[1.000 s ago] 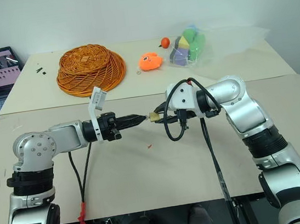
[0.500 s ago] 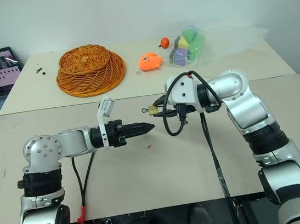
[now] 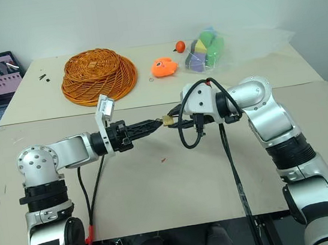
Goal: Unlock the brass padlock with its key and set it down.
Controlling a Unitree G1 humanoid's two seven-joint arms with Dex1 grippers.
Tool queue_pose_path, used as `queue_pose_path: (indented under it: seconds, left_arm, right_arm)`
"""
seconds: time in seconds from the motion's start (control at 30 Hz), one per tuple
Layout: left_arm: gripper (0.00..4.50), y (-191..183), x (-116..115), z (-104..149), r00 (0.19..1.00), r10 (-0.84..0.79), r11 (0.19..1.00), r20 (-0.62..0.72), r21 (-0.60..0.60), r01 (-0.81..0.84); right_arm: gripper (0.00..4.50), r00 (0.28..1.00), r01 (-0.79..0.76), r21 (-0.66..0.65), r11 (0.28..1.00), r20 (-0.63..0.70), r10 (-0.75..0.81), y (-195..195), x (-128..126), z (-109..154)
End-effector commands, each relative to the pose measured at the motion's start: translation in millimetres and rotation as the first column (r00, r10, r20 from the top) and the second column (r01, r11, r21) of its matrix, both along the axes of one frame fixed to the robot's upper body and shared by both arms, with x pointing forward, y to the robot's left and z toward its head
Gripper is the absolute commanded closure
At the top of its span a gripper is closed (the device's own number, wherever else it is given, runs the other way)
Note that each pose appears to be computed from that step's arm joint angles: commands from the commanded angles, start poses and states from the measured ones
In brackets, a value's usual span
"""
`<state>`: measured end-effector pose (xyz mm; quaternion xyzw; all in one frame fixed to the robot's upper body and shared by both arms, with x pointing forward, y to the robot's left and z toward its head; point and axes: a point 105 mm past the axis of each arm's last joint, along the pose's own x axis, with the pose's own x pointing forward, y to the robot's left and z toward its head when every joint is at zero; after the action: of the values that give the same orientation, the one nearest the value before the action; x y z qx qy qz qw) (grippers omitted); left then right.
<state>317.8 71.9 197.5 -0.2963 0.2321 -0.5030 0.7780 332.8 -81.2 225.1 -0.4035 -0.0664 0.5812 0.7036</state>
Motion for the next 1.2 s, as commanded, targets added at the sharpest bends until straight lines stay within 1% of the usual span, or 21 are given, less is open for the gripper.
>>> queue_pose_path:
  seconds: [0.03, 0.3, 0.67, 1.2]
  left_arm:
    - [1.43, -8, -3, 7, 1.000, -0.028, 0.999, 0.014, -0.027, 0.029]
    - [1.43, -19, 1, 9, 0.999, -0.032, 0.999, 0.009, -0.042, 0.032]
    - [1.43, -16, 5, 23, 0.999, -0.020, 0.998, 0.038, -0.058, 0.023]
    - [1.43, -22, 8, 21, 0.999, -0.005, 0.998, 0.040, -0.059, 0.007]
  right_arm:
    - [3.61, 0.999, -0.011, 0.020, 1.000, 0.053, 0.010, 0, -3, 16]
    - [3.61, 0.998, -0.021, 0.029, 0.999, 0.054, 0.020, 3, -6, 18]
    - [3.61, 0.999, -0.021, 0.024, 0.999, 0.050, 0.019, 2, -7, 17]
    - [3.61, 0.996, -0.044, 0.031, 0.999, 0.073, 0.041, 8, -13, 29]
